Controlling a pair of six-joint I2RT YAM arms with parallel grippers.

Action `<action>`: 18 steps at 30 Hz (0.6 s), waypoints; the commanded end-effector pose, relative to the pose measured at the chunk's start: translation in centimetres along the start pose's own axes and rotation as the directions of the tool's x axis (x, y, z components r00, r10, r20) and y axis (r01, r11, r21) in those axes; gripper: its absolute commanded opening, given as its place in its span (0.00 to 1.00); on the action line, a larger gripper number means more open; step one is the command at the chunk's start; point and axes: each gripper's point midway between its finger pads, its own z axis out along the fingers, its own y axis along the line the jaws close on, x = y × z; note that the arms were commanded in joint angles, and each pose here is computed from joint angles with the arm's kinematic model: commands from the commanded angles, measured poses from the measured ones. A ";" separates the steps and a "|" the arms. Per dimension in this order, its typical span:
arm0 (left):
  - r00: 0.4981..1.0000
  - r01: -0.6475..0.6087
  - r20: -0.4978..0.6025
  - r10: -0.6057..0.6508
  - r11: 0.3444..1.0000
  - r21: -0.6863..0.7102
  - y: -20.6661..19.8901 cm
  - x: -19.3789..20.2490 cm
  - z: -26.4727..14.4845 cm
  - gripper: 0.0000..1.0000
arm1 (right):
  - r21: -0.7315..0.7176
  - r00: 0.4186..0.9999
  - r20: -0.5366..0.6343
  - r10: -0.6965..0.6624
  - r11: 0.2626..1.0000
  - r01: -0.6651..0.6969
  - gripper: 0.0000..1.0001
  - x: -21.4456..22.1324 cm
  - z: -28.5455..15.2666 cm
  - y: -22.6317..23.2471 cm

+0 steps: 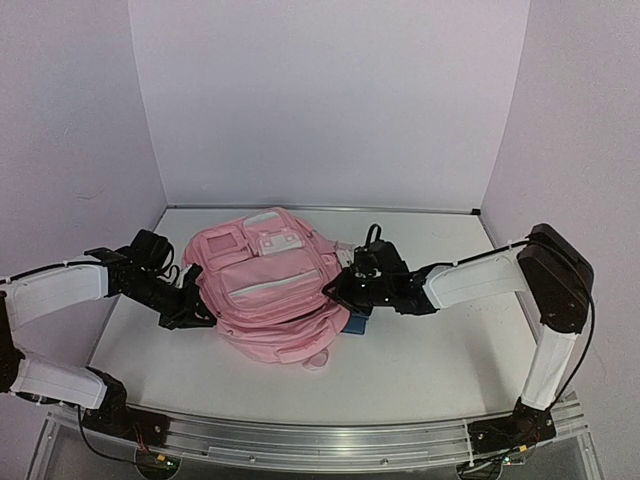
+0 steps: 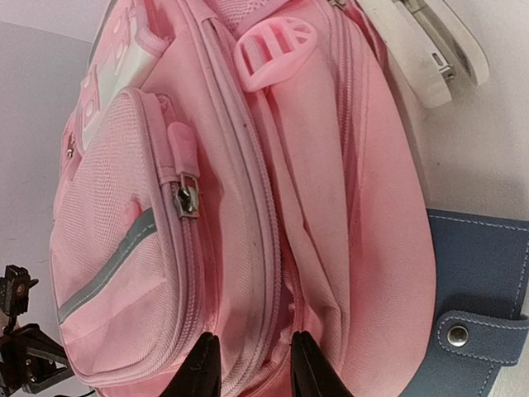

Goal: Pack the student bag
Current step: Zip the student bag at the center of the board.

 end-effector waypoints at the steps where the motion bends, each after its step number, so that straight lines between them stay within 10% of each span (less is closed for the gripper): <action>1: 0.999 -0.044 0.017 0.043 0.997 0.070 -1.9 -0.5 -0.8 0.00 | -0.084 1.000 0.014 -0.001 0.996 0.002 0.22 -1.2 0.9 2.8; 7: 0.997 -0.081 -0.012 0.082 0.994 0.078 -3.0 0.1 -0.4 0.00 | -0.115 1.000 -0.003 0.013 0.993 -0.013 0.00 -0.9 1.6 3.4; 18: 0.970 -0.227 -0.062 0.235 0.968 0.110 -9.2 1.4 1.0 0.00 | -0.113 1.000 0.002 0.031 0.993 -0.031 0.00 -0.9 2.0 3.0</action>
